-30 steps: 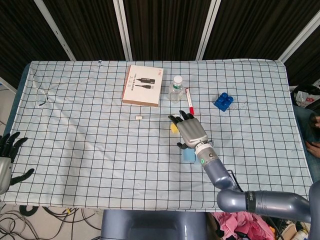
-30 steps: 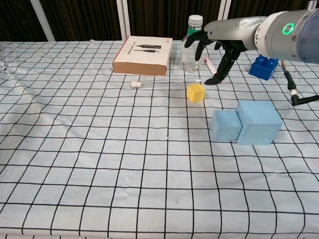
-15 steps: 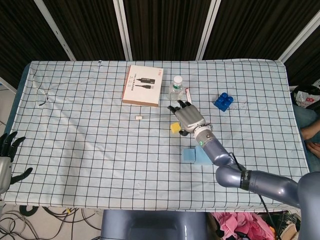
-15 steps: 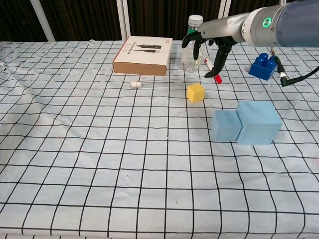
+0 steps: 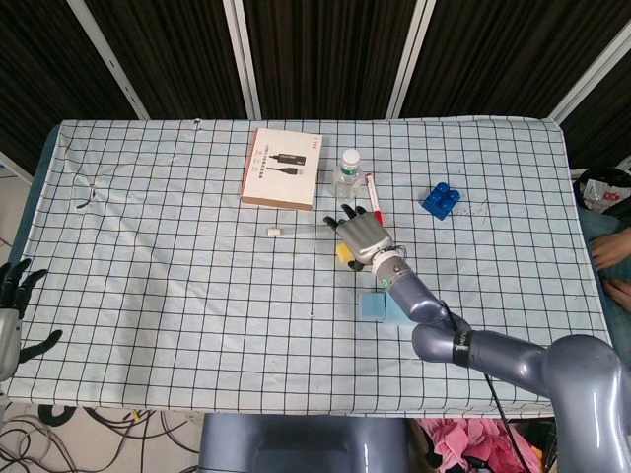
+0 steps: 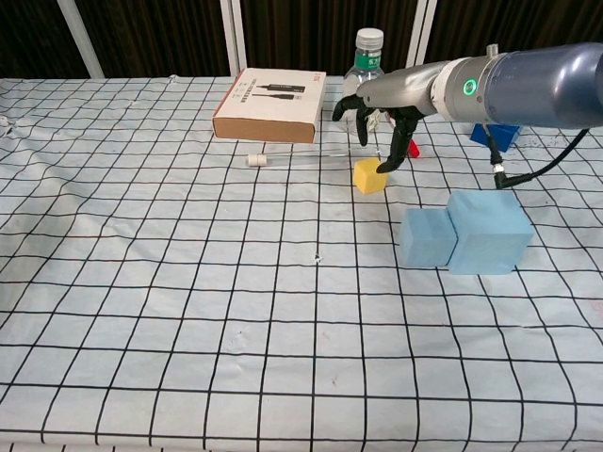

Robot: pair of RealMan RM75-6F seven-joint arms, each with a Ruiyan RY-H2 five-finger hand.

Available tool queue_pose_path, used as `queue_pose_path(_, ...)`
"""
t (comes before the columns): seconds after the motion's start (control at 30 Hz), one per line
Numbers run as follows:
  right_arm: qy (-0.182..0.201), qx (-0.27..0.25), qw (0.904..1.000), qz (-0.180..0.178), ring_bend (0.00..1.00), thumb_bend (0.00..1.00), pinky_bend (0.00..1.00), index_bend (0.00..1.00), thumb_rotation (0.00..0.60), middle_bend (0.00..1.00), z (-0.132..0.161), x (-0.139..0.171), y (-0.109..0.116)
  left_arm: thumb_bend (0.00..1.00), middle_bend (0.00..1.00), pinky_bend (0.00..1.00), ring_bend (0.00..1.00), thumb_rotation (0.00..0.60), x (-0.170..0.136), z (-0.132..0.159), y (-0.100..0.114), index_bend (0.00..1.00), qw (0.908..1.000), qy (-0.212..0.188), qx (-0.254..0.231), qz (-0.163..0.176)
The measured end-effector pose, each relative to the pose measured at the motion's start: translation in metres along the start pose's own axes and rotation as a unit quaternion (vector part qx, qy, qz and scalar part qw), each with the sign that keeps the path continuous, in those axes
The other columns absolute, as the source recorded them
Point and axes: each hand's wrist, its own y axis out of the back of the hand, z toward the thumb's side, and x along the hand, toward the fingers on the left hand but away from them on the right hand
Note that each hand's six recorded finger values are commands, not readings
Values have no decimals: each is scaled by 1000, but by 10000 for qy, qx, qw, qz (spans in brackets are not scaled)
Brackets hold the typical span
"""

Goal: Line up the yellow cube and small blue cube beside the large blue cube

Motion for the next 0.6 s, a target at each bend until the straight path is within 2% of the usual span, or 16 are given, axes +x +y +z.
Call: queue_pose_path(0.6, 1, -56, 10000, -45, 2, 217, 125, 115, 600, 371, -4, -15, -15, 114, 68, 0, 0, 600, 0, -1, 2, 178, 10000, 36, 11, 64)
